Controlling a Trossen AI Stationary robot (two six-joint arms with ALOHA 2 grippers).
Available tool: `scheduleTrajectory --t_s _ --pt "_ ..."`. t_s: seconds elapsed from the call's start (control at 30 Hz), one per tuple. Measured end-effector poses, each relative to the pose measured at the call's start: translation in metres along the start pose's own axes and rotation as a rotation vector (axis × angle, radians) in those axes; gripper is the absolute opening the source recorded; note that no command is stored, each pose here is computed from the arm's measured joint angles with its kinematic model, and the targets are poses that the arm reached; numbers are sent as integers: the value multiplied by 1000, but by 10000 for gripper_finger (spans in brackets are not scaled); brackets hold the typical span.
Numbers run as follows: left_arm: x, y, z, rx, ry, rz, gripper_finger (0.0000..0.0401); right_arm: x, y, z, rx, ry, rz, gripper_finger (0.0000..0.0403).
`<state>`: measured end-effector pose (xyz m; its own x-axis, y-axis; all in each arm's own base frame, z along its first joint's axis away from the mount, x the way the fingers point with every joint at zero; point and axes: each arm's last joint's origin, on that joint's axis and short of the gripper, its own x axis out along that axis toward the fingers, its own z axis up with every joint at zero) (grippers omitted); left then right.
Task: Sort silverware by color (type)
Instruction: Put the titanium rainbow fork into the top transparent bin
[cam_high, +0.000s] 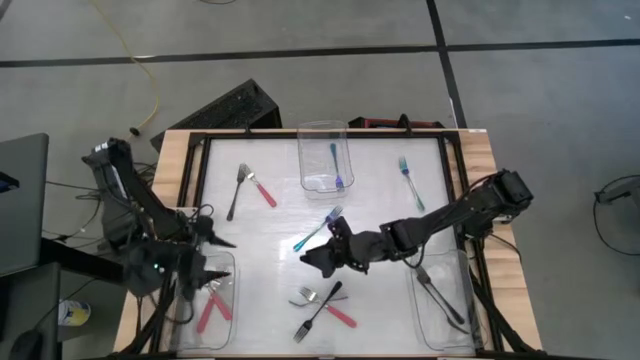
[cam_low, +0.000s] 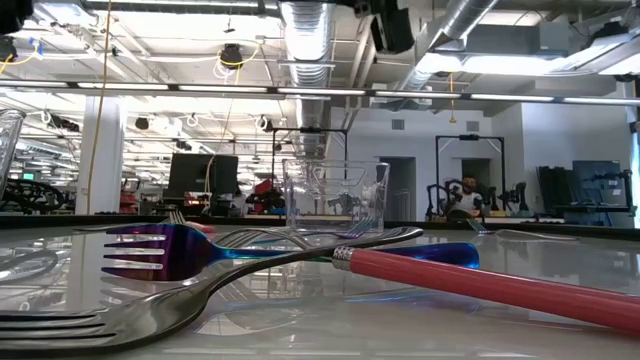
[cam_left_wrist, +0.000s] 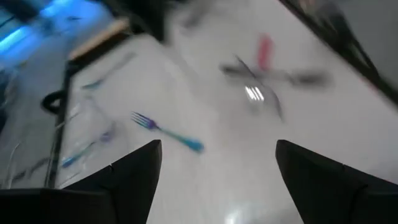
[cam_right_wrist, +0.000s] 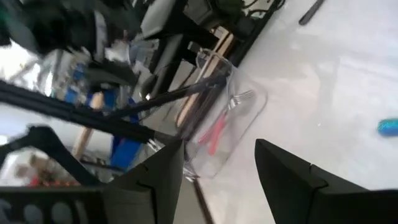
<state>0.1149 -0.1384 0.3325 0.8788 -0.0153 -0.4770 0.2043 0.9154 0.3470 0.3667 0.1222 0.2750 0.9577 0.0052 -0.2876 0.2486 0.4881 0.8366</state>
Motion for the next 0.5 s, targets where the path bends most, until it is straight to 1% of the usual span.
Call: scheduleTrajectory --t_s 0.07,0.17,0.3,0.37,0.43,0.5 --pt "7 6 8 -132 -44 65 301 1 -1 6 -50 26 14 221" --pt "24 17 19 -334 -91 176 301 2 -2 12 -135 102 65 221" --pt "56 33 25 -615 -118 331 301 4 -7 16 -250 276 141 221" --pt "75 39 24 -716 -98 357 301 4 -14 16 -324 384 144 221" --pt "93 42 22 -777 -60 347 301 3 -25 17 -405 487 117 221" --pt "110 44 20 -825 -28 325 301 2 -37 20 -448 568 70 221"
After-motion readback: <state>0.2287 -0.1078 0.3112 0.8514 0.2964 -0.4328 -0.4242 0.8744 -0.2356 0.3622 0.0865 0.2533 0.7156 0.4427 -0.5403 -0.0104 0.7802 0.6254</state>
